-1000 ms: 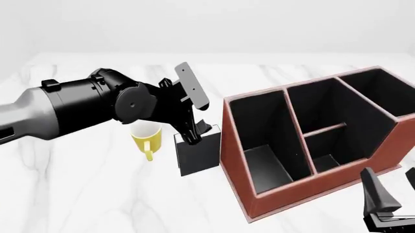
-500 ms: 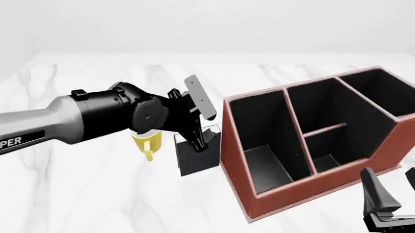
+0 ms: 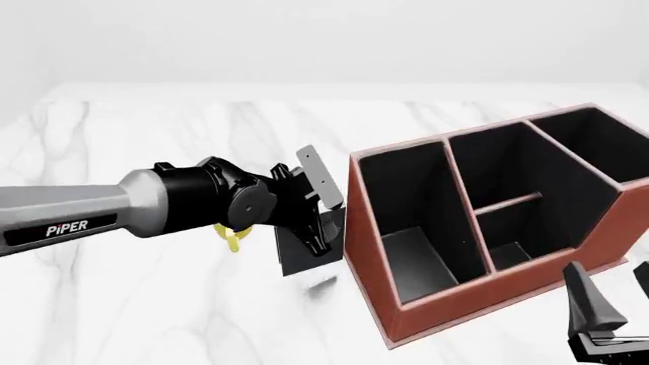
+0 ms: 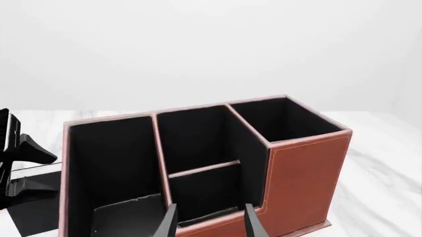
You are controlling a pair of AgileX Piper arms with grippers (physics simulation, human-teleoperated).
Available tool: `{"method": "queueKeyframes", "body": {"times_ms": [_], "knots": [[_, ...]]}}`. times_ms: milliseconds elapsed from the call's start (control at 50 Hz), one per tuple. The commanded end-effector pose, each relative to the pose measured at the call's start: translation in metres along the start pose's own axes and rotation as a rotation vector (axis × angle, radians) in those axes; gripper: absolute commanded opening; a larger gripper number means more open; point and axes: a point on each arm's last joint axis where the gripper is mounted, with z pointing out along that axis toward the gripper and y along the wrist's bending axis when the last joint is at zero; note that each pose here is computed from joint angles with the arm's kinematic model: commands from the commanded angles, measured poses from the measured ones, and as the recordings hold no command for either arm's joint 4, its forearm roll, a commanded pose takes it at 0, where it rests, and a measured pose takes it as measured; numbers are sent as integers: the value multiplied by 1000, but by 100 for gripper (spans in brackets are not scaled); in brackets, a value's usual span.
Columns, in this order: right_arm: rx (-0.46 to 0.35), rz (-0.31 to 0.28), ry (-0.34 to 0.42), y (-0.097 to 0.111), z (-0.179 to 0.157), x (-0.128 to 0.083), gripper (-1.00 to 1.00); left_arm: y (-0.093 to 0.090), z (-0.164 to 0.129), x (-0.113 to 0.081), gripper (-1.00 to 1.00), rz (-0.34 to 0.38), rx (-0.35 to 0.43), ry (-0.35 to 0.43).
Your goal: Pick up the book and place it in the back compartment of the caddy.
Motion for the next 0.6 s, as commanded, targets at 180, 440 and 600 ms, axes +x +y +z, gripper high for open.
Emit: {"method": "queueKeyframes", "body": {"times_ms": [180,440,600], "knots": [[2,1,0,0,0,0,100,-2,28,19,-100,-56,1,32],[3,0,1,0,0,0,100,2,24,21,-100,-76,-1,48],[3,0,0,0,0,0,100,2,8,19,-100,-86,8,58]]}}
